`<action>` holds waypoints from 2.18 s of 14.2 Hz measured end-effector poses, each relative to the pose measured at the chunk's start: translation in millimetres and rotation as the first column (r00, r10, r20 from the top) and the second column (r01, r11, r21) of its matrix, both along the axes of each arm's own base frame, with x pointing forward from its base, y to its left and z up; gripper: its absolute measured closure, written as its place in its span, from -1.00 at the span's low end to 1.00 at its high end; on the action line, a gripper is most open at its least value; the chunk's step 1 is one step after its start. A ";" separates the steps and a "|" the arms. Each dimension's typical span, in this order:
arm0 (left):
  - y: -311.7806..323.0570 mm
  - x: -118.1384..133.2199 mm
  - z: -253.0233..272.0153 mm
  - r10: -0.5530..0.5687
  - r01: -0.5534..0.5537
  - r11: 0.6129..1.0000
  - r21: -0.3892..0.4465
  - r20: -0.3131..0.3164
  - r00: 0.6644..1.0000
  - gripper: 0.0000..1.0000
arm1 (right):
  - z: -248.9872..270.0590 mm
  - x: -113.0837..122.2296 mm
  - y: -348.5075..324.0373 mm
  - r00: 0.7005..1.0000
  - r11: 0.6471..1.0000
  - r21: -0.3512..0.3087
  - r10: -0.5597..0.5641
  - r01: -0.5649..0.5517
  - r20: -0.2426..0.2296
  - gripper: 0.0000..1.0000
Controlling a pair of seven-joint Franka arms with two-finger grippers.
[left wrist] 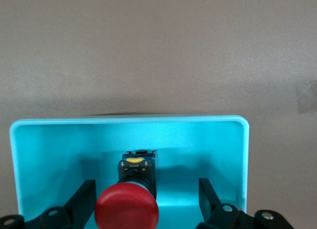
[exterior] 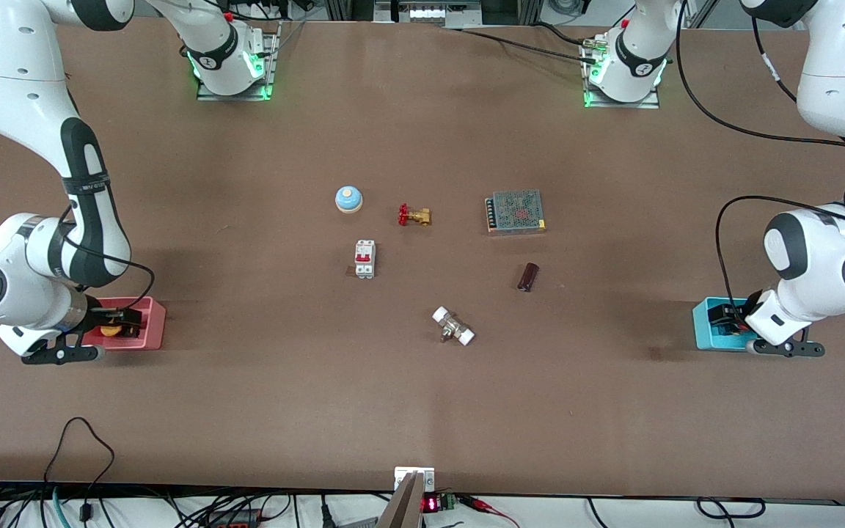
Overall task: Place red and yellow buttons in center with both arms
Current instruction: 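Close the right gripper on the yellow button while the left gripper grasps the red, then lift the yellow button with the right gripper while the left gripper lifts the red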
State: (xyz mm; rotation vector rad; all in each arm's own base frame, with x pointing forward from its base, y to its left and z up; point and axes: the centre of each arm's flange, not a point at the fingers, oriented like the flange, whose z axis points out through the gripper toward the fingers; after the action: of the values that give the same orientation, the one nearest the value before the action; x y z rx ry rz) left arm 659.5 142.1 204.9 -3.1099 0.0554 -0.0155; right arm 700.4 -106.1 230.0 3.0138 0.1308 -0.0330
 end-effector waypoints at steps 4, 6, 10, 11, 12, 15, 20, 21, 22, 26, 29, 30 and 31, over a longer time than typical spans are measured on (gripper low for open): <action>0.5 -0.1 -0.1 0.018 -0.018 1.000 -0.016 0.004 1.000 -0.63 | 0.6 3.7 0.4 1.000 1.000 0.000 0.000 0.000 0.007 -1.00; 0.5 -0.2 -0.8 0.022 -0.022 1.000 -0.020 0.004 1.000 -0.26 | -0.5 3.5 0.4 1.000 1.000 0.000 0.000 0.000 0.006 -0.91; 4.7 -1.9 -7.4 0.034 -0.034 0.999 -0.026 0.001 0.999 -0.05 | -0.4 3.6 0.5 1.000 1.000 0.001 0.000 0.000 0.006 -0.61; 6.8 -2.5 -9.3 0.038 -0.038 0.999 -0.026 0.001 0.999 -0.05 | -0.5 3.6 0.5 1.000 1.000 0.001 0.000 0.000 0.006 -0.46; 7.9 -2.6 -9.9 0.039 -0.039 0.999 -0.026 0.002 0.999 0.09 | -0.5 3.6 0.5 1.000 1.000 0.001 0.000 0.000 0.006 -0.23; 7.2 1.2 -4.7 0.037 -0.037 0.999 -0.025 0.016 0.999 0.27 | -0.4 3.6 0.6 1.000 1.000 0.001 0.002 -0.002 0.006 0.10; 7.5 12.9 25.8 0.002 -0.001 1.000 -0.019 0.052 0.999 0.28 | -0.2 3.8 0.6 1.000 1.000 0.002 0.005 -0.005 0.006 0.28; 6.6 14.0 38.4 -0.004 0.005 1.000 -0.021 0.043 0.999 0.28 | 0.3 4.1 0.6 1.000 1.000 0.002 0.006 -0.006 0.006 0.28; 3.7 15.8 54.2 -0.011 0.011 1.000 -0.026 0.030 0.999 0.28 | 1.3 4.5 1.0 1.000 1.000 0.002 0.008 -0.008 0.005 0.28; -46.9 23.7 121.0 -0.053 0.051 0.998 -0.047 -0.046 0.998 0.28 | 33.6 6.8 5.2 0.999 1.000 0.016 0.009 -0.008 -0.050 0.28; -125.6 21.1 140.3 -0.067 0.062 0.997 -0.052 -0.098 0.993 0.28 | 109.0 10.9 31.2 0.995 0.999 0.039 0.035 -0.031 -0.090 0.28; -155.0 18.7 137.1 -0.063 0.057 0.997 -0.051 -0.115 0.991 0.28 | 131.5 12.5 50.2 0.994 0.997 0.046 0.058 -0.054 -0.090 0.28; -183.3 13.6 129.5 -0.050 0.044 0.998 -0.047 -0.137 0.989 0.28 | 146.7 14.1 74.4 0.993 0.995 0.053 0.087 -0.083 -0.085 0.28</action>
State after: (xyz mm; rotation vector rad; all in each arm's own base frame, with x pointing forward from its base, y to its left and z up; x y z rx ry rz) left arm 673.1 -41.2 334.4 -3.1477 0.1336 0.1998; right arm 714.5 -31.7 376.7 3.0530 0.2723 -0.1551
